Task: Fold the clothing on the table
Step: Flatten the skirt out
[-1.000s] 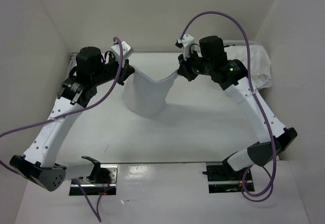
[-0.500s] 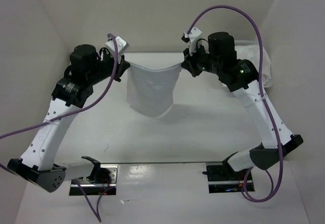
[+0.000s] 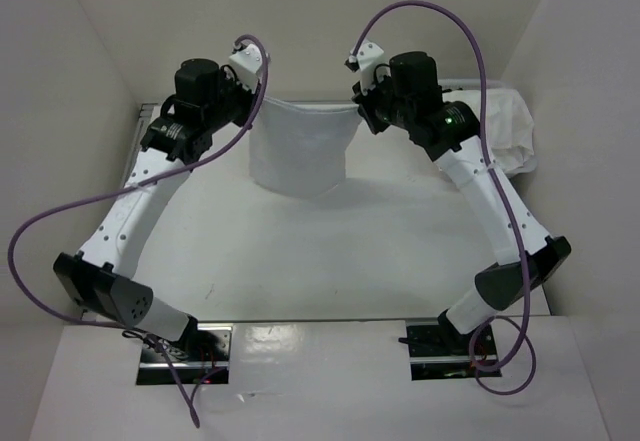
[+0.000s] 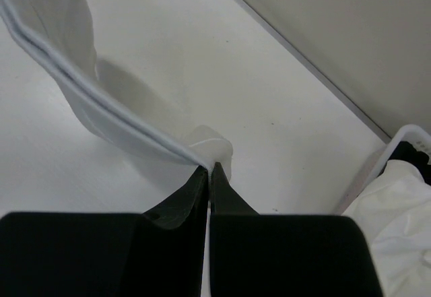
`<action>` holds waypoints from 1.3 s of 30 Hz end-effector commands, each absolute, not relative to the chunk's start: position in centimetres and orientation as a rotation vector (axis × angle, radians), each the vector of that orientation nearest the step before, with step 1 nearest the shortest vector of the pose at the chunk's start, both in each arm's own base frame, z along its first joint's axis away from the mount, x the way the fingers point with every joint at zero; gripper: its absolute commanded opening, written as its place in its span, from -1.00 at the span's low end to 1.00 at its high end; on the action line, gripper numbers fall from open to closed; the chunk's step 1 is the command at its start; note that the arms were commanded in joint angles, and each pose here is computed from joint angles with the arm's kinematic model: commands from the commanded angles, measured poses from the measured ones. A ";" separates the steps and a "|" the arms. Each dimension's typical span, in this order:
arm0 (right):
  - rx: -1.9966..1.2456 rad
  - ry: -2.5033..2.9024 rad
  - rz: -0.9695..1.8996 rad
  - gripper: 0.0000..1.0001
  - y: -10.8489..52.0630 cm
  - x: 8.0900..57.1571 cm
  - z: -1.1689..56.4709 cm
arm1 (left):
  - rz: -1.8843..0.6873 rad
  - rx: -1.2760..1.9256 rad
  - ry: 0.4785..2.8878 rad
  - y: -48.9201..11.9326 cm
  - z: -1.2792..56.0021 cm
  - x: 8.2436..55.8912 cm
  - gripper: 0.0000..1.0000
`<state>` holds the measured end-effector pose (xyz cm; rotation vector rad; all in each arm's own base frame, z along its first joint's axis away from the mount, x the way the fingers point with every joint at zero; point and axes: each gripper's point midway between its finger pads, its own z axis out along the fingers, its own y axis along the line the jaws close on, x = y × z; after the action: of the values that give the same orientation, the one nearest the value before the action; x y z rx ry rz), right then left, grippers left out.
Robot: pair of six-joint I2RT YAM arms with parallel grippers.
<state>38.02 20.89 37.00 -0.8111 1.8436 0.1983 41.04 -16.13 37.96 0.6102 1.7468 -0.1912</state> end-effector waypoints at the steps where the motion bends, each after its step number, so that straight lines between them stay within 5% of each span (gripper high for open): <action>1: -0.721 1.745 0.125 -1.00 19.2 41.4 40.4 | -0.125 0.566 1.691 -15.1 39.7 43.9 -1.00; 12: -0.592 1.737 0.025 -1.00 13.8 49.1 42.8 | -0.079 0.448 1.653 -13.2 44.3 51.6 -1.00; 19: -0.622 1.713 0.093 -1.00 14.6 49.0 44.7 | -0.169 0.463 1.618 -14.3 46.2 52.0 -1.00; 24: -0.655 1.727 0.151 -1.00 15.0 46.8 43.3 | -0.239 0.518 1.714 -15.6 41.4 50.2 -1.00; 30: -0.785 1.862 0.147 -1.00 16.5 43.3 34.5 | -0.237 0.611 1.790 -15.7 35.5 46.2 -1.00; 39: -0.949 1.973 0.189 -1.00 17.0 36.3 27.5 | -0.324 0.761 1.992 -14.5 24.9 36.9 -1.00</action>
<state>37.66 17.44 25.21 -0.9335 2.0612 0.2331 38.87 -15.30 23.78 0.7091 2.0629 -0.3388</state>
